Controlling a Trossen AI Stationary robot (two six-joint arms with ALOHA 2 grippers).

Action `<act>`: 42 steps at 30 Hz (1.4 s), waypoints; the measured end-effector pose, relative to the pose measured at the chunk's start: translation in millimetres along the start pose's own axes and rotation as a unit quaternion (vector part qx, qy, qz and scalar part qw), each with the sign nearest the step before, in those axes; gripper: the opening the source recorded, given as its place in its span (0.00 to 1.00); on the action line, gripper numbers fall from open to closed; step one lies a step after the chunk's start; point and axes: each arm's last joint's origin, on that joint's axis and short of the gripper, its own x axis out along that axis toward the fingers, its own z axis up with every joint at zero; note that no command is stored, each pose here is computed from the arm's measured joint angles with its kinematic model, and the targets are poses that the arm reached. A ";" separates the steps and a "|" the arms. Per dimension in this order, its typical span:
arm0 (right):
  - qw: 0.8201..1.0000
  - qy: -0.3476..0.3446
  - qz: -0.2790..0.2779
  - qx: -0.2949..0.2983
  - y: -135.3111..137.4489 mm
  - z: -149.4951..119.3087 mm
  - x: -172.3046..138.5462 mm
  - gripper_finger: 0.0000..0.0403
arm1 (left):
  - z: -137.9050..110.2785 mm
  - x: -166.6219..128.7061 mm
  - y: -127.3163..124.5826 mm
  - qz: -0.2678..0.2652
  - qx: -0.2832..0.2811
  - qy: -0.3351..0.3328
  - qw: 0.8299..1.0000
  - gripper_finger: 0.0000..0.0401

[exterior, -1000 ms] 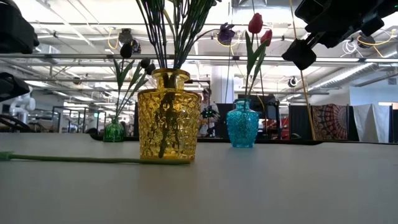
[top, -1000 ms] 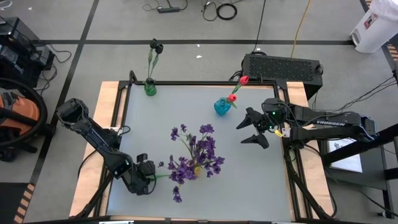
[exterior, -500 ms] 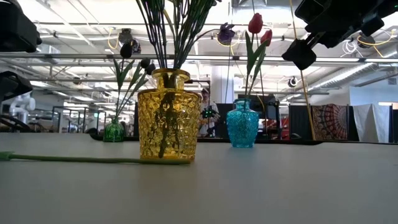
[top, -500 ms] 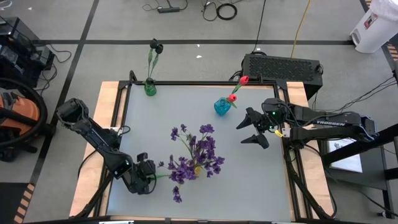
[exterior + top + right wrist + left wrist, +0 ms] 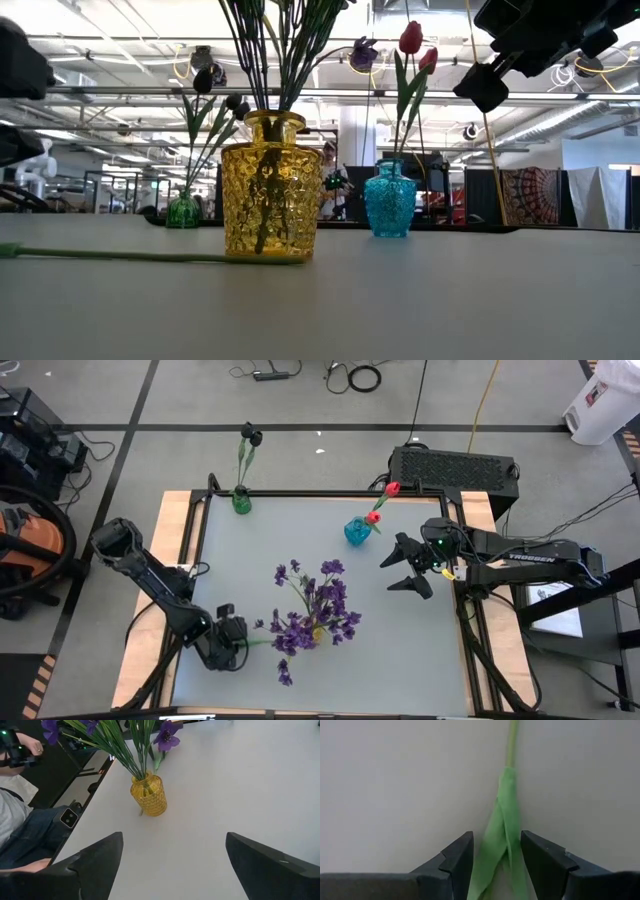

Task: Sort flowers into vase by color
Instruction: Put the pink flower into the blue vase

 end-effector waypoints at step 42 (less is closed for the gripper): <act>1.000 0.000 0.000 0.000 -0.1 0.0 0.0 0.86 | -2.8 -0.1 -3.4 -0.052 0.036 0.054 0.997 0.03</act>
